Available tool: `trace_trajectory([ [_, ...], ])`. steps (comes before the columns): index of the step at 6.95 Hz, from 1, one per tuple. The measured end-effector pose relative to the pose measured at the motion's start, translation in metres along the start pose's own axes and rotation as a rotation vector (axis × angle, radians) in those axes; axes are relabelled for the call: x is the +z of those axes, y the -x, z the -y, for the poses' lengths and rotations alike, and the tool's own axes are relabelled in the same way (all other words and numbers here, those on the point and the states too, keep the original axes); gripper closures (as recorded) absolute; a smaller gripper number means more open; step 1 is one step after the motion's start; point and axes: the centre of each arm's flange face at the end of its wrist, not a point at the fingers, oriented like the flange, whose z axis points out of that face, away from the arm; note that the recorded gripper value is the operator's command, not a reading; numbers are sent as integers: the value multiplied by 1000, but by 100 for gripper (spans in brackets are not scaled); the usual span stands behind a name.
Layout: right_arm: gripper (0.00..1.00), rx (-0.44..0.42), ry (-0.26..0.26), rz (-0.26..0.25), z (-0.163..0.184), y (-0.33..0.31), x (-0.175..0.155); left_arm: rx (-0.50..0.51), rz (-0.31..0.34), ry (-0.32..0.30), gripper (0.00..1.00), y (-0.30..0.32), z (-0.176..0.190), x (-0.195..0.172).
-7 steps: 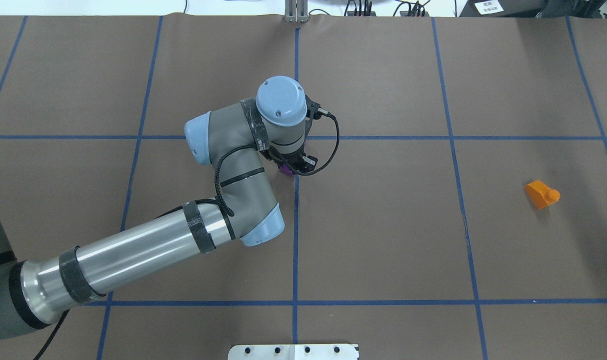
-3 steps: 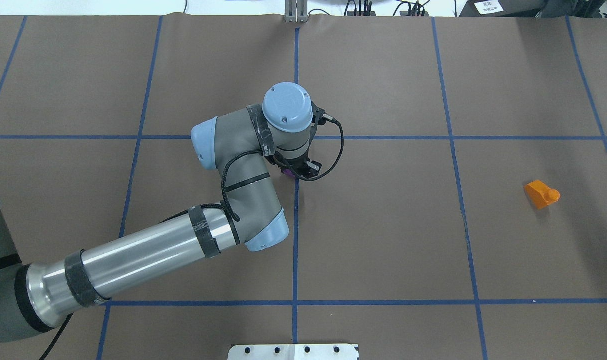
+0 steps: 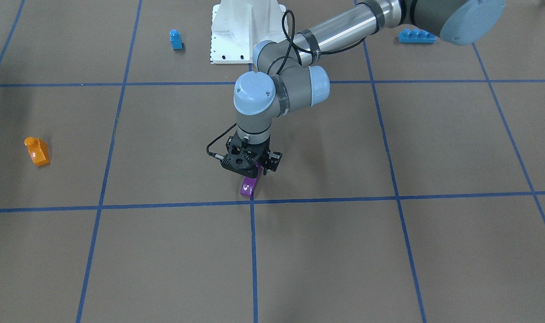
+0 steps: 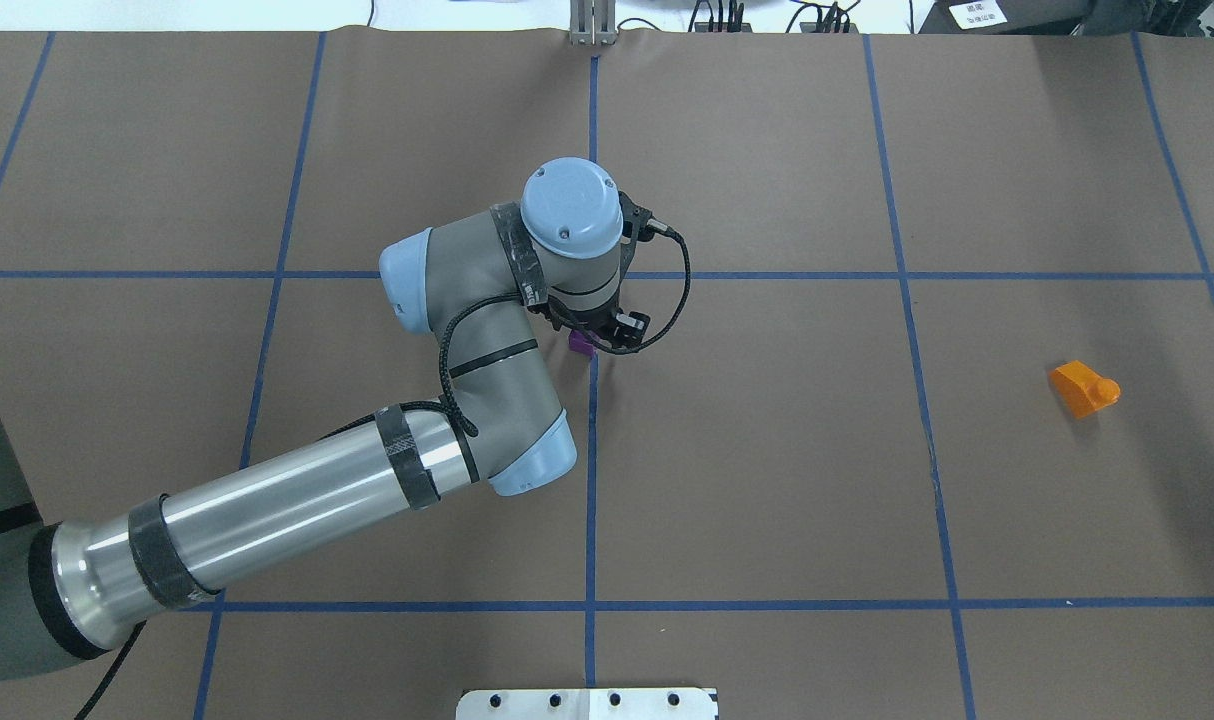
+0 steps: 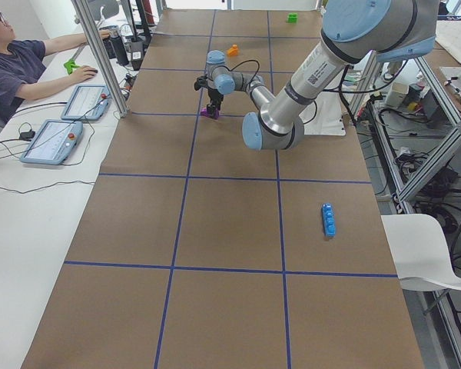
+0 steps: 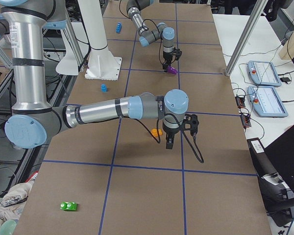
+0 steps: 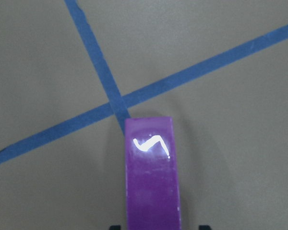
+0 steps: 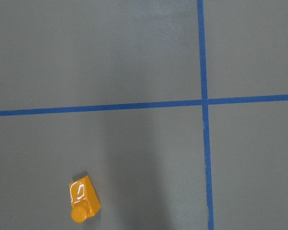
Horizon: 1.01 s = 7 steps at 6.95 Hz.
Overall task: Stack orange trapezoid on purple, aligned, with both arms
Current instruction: 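Release the purple block and raise the left gripper away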
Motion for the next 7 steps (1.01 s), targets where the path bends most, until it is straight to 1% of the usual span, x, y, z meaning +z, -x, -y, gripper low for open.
trace_trajectory([
  [2,0,-3,0,14,0,5,0,-22,-12,-8,0,21,18,-17],
  [3,0,-6,0,16,-2,16,0,-49,-41,3,0,44,34,-37],
  [4,0,-11,-4,3,-9,32,4,-80,-66,10,0,68,49,-65],
  [5,0,-30,-24,-17,-22,46,18,-110,-72,15,0,86,59,-95],
  [6,0,-69,-56,-27,-39,60,43,-119,-64,19,0,96,61,-122],
  [7,0,-124,-80,-23,-59,69,72,-101,-46,26,0,108,57,-146],
])
